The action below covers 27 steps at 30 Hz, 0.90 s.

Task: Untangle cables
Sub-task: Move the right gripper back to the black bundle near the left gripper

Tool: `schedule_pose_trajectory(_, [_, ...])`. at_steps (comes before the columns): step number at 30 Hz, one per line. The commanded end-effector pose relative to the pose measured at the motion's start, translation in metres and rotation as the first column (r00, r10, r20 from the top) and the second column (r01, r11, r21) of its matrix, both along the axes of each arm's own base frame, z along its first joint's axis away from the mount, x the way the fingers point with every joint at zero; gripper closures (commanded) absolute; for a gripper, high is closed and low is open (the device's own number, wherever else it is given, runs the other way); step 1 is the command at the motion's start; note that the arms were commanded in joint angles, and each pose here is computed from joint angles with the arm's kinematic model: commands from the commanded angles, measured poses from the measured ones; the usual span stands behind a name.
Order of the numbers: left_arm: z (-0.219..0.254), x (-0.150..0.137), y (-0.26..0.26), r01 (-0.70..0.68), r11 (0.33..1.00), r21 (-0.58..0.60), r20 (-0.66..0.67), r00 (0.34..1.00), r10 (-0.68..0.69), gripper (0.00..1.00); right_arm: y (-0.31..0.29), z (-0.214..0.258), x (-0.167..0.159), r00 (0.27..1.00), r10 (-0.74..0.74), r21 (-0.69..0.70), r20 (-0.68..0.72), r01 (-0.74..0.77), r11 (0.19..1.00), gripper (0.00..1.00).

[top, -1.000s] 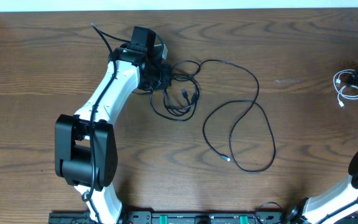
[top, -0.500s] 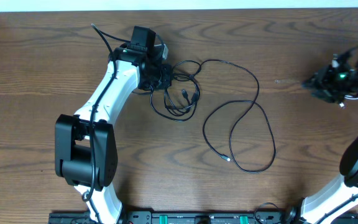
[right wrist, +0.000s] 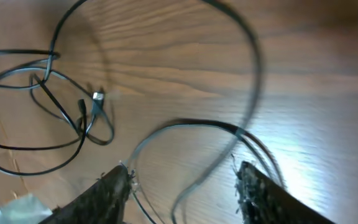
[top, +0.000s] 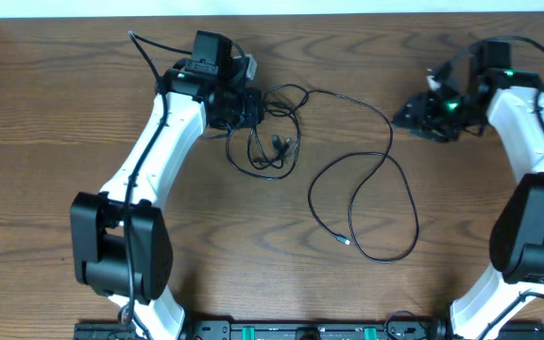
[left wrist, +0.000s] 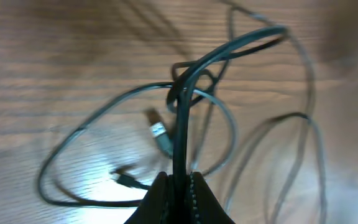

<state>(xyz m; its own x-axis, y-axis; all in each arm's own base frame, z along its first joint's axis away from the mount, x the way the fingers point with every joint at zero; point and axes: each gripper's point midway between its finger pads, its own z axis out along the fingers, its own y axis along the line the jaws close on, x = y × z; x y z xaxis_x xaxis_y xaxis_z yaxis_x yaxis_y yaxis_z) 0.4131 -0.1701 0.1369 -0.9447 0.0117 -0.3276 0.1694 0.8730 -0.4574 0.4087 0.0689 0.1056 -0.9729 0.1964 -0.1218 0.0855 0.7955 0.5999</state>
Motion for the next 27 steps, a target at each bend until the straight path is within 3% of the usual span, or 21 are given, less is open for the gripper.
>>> schedule_pose_trajectory(1, [0.035,-0.008,-0.026,0.141,0.979,-0.145,0.07,0.989,-0.132,0.93,0.03,0.007,0.0,0.996,0.076,0.06,0.044,-0.078,0.995,0.4])
schedule_pose_trajectory(6, [0.045,-0.016,-0.039,0.217,0.951,-0.221,0.089,0.975,-0.202,0.93,0.06,0.017,0.006,0.988,0.117,0.113,0.1,-0.128,0.985,0.4])
schedule_pose_trajectory(11, [0.05,-0.02,-0.045,0.238,0.934,-0.267,0.087,0.971,-0.222,0.93,0.074,0.022,0.014,0.99,0.09,0.133,0.108,-0.104,0.986,0.47])
schedule_pose_trajectory(15, [0.052,-0.022,-0.047,0.233,0.929,-0.289,0.076,0.973,-0.22,0.93,0.083,0.023,0.014,0.998,0.033,0.163,0.048,-0.04,0.986,0.53])
schedule_pose_trajectory(20, [0.052,-0.022,-0.047,0.213,0.931,-0.297,0.059,0.977,-0.204,0.93,0.098,0.023,0.008,0.998,-0.025,0.193,-0.052,0.034,0.981,0.49])
schedule_pose_trajectory(23, [0.052,-0.022,-0.047,0.2,0.932,-0.302,0.047,0.98,-0.195,0.92,0.111,0.023,0.003,0.993,-0.049,0.205,-0.11,0.071,0.976,0.41])
schedule_pose_trajectory(27, [0.055,-0.025,-0.051,0.209,0.923,-0.323,0.043,0.977,-0.207,0.93,0.128,0.024,0.002,0.99,-0.065,0.207,-0.129,0.09,0.974,0.5])
